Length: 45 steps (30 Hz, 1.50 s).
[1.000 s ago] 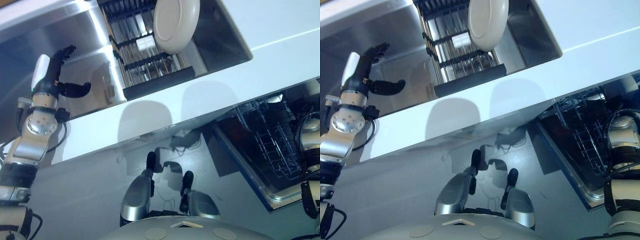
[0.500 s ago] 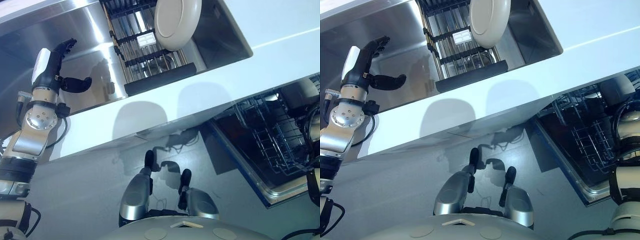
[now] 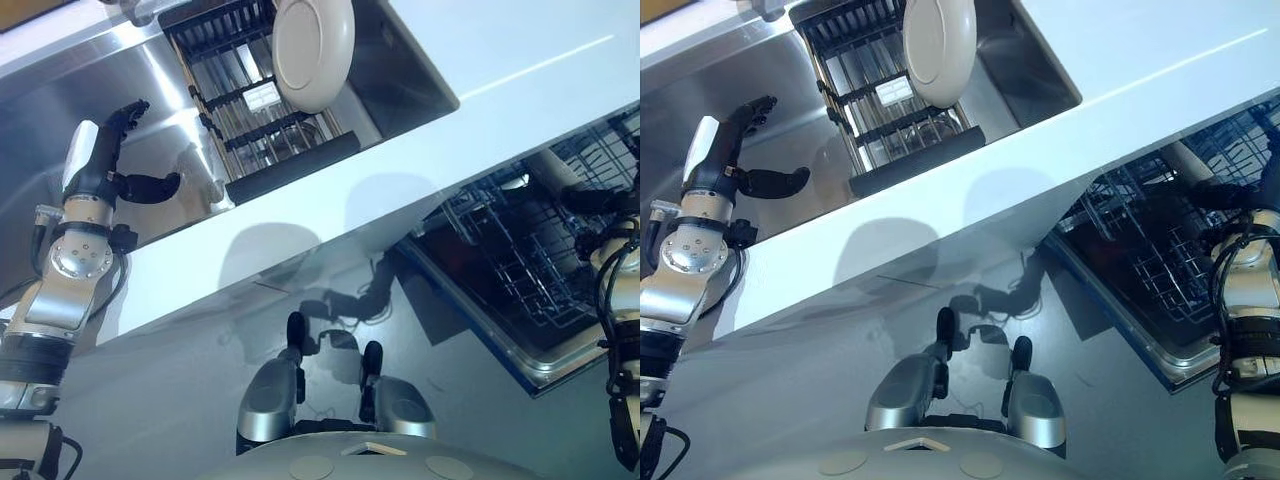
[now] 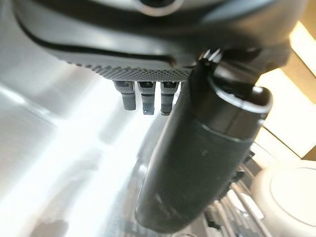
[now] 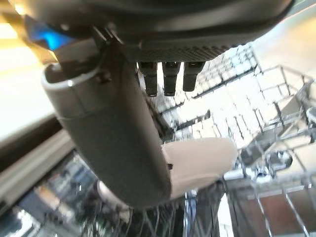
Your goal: Pick up plates and place into dishwasher.
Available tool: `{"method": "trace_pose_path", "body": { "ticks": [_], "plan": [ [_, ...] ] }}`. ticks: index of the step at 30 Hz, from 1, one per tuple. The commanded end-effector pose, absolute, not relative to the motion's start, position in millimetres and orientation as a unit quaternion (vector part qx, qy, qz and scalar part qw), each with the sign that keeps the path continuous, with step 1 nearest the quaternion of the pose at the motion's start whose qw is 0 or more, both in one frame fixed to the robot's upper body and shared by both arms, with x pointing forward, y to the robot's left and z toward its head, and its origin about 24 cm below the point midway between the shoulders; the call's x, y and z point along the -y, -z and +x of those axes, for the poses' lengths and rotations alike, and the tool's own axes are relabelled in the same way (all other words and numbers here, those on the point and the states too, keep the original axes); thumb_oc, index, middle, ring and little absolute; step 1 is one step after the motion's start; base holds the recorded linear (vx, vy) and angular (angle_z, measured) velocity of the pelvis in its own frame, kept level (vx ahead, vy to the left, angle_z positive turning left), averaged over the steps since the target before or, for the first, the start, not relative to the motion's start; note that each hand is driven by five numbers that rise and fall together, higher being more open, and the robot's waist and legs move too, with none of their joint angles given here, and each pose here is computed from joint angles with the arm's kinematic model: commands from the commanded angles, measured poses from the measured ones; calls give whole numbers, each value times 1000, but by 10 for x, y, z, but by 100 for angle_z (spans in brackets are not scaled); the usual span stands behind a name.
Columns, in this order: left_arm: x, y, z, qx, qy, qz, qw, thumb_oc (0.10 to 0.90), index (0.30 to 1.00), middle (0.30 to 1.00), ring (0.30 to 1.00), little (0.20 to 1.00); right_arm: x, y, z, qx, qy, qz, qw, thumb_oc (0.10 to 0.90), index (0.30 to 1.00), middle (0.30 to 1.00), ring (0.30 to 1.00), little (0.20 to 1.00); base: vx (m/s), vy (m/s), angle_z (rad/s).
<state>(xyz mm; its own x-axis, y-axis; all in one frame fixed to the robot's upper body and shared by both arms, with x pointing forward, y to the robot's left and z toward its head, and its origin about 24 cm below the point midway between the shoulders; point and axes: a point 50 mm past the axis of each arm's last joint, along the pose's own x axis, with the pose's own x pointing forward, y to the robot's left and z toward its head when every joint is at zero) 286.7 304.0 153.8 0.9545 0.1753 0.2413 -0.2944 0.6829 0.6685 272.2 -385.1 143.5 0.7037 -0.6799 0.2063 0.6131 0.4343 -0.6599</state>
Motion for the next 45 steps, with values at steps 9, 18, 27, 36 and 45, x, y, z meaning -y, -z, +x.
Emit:
{"method": "trace_pose_path", "body": {
  "ticks": [9, 18, 27, 36, 45],
  "plan": [
    [-3084, -1751, 2746, 147, -173, 386, 894, 800, 900, 900, 900, 900, 3694, -1985, 2491, 152, 416, -417, 793, 800, 900, 900, 900, 900, -15, 98, -10],
    [-3027, -1908, 2776, 191, -182, 415, 871, 800, 900, 900, 900, 900, 3111, -1796, 2568, 201, 224, -335, 893, 800, 900, 900, 900, 900, -9, 101, -11],
    [-3048, -2145, 2760, 229, -195, 473, 828, 800, 900, 900, 900, 900, 2449, -1003, 2556, 25, -146, -245, 958, 800, 900, 900, 900, 900, 10, 62, -6],
    [-3114, -2597, 2798, 240, -209, 548, 773, 800, 900, 900, 900, 900, 2023, -242, 2320, -108, -267, -223, 931, 800, 900, 900, 900, 900, 2, 37, -2],
    [-3070, -3278, 2997, 236, -220, 649, 689, 800, 900, 900, 900, 900, 1923, 213, 2176, -199, -289, -272, 896, 800, 900, 900, 900, 900, 16, -13, 0]
  ]
}}
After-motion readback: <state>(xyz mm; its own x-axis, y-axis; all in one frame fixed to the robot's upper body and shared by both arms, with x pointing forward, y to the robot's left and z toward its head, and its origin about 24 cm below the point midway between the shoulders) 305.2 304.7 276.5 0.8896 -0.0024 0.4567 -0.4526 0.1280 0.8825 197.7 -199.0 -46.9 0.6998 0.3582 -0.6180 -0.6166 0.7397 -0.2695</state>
